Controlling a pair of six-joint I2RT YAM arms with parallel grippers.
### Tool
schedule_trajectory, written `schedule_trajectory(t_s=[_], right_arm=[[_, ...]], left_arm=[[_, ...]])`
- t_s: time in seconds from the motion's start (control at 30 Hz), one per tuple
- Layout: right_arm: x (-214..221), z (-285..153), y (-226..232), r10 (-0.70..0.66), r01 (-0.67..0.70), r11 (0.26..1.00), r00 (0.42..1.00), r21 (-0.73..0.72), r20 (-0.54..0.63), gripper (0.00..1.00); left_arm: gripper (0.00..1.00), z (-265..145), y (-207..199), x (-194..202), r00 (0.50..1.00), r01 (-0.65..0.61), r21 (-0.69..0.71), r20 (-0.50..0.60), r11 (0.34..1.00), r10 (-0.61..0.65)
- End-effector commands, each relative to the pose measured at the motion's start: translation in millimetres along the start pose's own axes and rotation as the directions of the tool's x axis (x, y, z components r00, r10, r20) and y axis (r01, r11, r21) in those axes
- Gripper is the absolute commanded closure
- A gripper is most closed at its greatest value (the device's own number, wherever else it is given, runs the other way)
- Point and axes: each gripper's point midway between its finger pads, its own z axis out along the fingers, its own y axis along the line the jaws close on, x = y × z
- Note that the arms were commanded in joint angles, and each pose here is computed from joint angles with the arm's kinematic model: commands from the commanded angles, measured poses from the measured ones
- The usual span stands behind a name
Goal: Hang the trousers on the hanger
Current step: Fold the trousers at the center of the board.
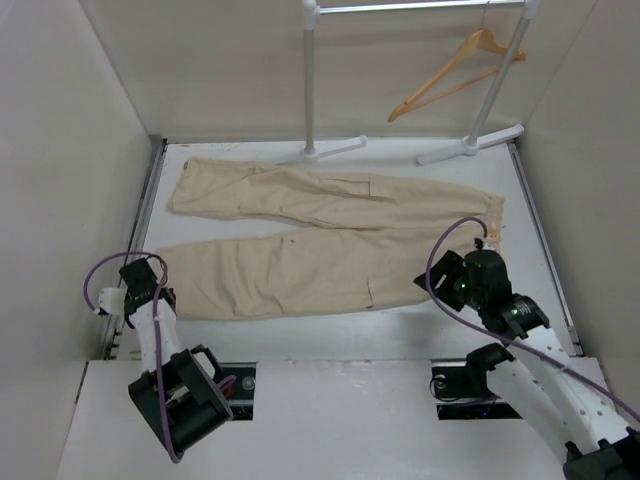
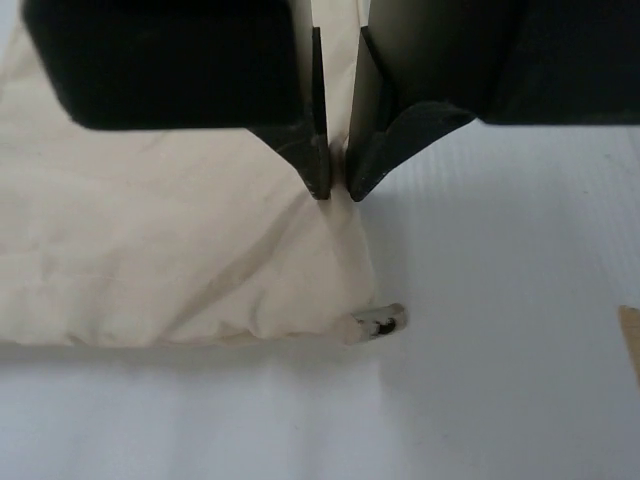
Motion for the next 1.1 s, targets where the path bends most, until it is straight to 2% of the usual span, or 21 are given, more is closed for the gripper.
schedule_trajectory(t_s=[0.0,0.13,0.23,0.43,0.53,0.67,0.8,0.87,0.93,1.0,1.03,1.07], right_arm=[[-39.4,-9.3,-19.8,0.098,-0.111,0.99,0.985,0.09,0.144,0.34],[-78.6,-26.1,-55.3,0.183,-0.261,0.933,0.937,0.249,0.296,0.4],[-104.5,-29.9,-79.6,0.214,-0.358,0.879,0.887,0.315,0.409,0.47],[-149.1,-33.6,-147.8,0.291,-0.562,0.732,0.769,0.386,0.568,0.43],[-151.7,-19.3,-165.0,0.315,-0.586,0.699,0.766,0.409,0.56,0.39],[-164.1,11.7,-159.4,0.338,-0.549,0.756,0.794,0.356,0.506,0.39],[-163.7,28.4,-168.1,0.346,-0.545,0.747,0.807,0.38,0.479,0.4],[-153.4,41.8,-178.4,0.377,-0.557,0.72,0.815,0.414,0.44,0.46],[-145.2,50.9,-185.0,0.404,-0.568,0.7,0.815,0.433,0.416,0.58],[-144.7,54.6,-187.6,0.411,-0.577,0.694,0.809,0.431,0.42,0.81],[-145.0,50.6,-187.5,0.404,-0.579,0.692,0.806,0.431,0.433,0.87],[-145.1,43.3,-188.1,0.4,-0.587,0.685,0.798,0.43,0.451,0.9]], left_arm=[[0.9,-36.4,-59.6,-24.5,0.998,-0.026,0.201,0.06,0.979,0.015],[0.9,-68.0,-88.0,-19.0,0.989,-0.128,0.299,0.109,0.945,0.1],[0.9,-74.1,-89.8,-1.2,0.98,-0.192,0.323,0.104,0.927,0.167],[0.9,-79.6,-76.9,22.1,0.965,-0.262,0.33,0.081,0.907,0.249],[0.9,-82.9,-81.6,23.6,0.962,-0.272,0.341,0.082,0.9,0.26],[0.91,-86.2,-92.7,30.0,0.957,-0.287,0.368,0.078,0.885,0.278],[0.91,-85.3,-93.6,32.2,0.958,-0.286,0.372,0.073,0.883,0.279],[0.91,-81.9,-91.0,32.9,0.958,-0.284,0.362,0.068,0.888,0.278],[0.92,-80.5,-89.4,34.1,0.96,-0.275,0.361,0.058,0.891,0.273],[0.92,-81.2,-87.8,30.4,0.963,-0.268,0.352,0.062,0.897,0.263],[0.93,-83.1,-88.3,26.9,0.965,-0.261,0.352,0.067,0.899,0.254],[0.93,-84.8,-87.2,22.4,0.967,-0.253,0.345,0.071,0.904,0.244]])
